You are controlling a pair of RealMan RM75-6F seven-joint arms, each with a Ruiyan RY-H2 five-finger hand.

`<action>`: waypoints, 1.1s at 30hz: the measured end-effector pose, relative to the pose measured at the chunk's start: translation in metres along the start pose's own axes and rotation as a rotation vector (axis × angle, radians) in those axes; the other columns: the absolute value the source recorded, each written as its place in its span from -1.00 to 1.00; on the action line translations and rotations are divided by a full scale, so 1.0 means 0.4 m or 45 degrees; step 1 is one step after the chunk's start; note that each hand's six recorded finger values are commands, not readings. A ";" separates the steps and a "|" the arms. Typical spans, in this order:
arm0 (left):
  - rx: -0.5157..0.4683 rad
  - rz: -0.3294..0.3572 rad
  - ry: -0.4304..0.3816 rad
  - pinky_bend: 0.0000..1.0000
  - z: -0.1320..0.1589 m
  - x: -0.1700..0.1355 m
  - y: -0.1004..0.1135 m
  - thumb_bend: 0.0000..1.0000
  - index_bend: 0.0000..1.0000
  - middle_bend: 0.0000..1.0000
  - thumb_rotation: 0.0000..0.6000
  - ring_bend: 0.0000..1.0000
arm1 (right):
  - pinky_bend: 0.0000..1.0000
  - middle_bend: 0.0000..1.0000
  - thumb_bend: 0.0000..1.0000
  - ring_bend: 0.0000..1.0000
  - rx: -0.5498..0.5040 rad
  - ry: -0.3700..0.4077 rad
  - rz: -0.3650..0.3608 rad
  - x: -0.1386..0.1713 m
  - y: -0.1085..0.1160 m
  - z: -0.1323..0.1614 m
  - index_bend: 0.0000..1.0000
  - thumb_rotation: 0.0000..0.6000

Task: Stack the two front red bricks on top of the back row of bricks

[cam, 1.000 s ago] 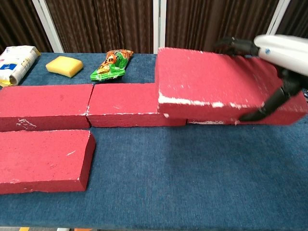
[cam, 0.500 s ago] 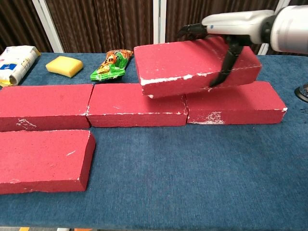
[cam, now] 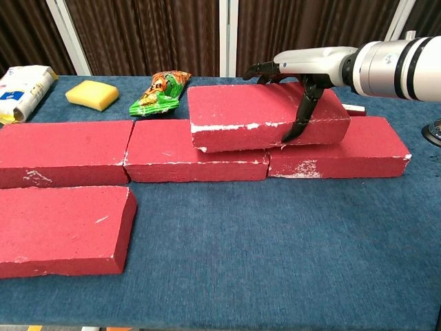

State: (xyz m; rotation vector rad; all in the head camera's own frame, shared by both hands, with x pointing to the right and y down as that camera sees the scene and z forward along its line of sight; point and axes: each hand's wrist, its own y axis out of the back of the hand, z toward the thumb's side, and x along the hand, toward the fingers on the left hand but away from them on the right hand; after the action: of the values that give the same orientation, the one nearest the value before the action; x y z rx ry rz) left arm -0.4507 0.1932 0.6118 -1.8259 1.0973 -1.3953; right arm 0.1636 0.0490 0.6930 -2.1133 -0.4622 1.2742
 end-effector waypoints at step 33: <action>-0.016 -0.009 0.006 -1.00 -0.017 -0.004 -0.006 -1.00 -1.00 -1.00 1.00 -1.00 | -1.00 -0.56 -0.90 -0.70 -0.032 -0.069 0.018 -0.022 -0.040 0.036 -1.00 1.00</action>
State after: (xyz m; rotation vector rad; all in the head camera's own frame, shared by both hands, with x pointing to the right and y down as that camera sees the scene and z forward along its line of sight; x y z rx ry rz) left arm -0.4569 0.1958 0.6149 -1.8382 1.1049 -1.4004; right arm 0.1471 0.0607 0.7043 -2.1109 -0.4896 1.3430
